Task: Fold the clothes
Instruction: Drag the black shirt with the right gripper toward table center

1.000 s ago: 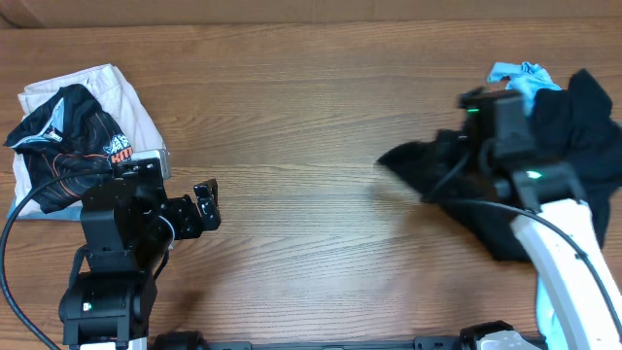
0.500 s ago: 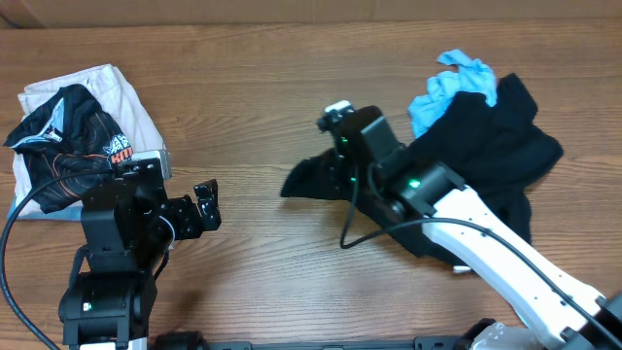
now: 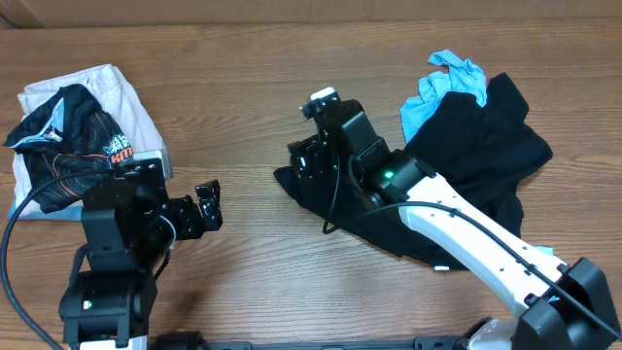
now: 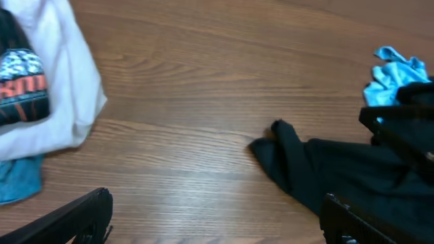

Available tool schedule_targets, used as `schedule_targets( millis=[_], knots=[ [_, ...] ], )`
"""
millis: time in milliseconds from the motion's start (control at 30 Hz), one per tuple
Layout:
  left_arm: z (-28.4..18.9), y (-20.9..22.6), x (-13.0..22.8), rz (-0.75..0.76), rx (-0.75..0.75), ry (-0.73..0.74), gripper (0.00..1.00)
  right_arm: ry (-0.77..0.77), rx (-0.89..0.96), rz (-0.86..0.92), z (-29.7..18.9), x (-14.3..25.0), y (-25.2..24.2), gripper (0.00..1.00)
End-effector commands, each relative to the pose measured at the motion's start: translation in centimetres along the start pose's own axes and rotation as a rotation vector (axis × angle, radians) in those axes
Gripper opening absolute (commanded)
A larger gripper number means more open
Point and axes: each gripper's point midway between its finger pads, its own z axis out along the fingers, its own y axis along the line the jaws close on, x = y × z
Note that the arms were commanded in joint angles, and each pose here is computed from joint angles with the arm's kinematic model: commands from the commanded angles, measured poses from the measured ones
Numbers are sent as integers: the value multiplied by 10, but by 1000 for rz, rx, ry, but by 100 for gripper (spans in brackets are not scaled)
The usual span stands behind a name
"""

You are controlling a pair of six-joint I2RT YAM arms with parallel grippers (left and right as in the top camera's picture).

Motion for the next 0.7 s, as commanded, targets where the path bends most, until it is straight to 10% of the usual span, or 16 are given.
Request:
schedule_targets(
  millis=[0, 667],
  knots=[
    [8, -16, -4, -19, 93, 33, 100, -182, 250, 133, -58, -42, -51, 98],
    [161, -142, 124, -295, 274, 635, 100, -119, 533, 683, -191, 27, -207, 100]
  ],
)
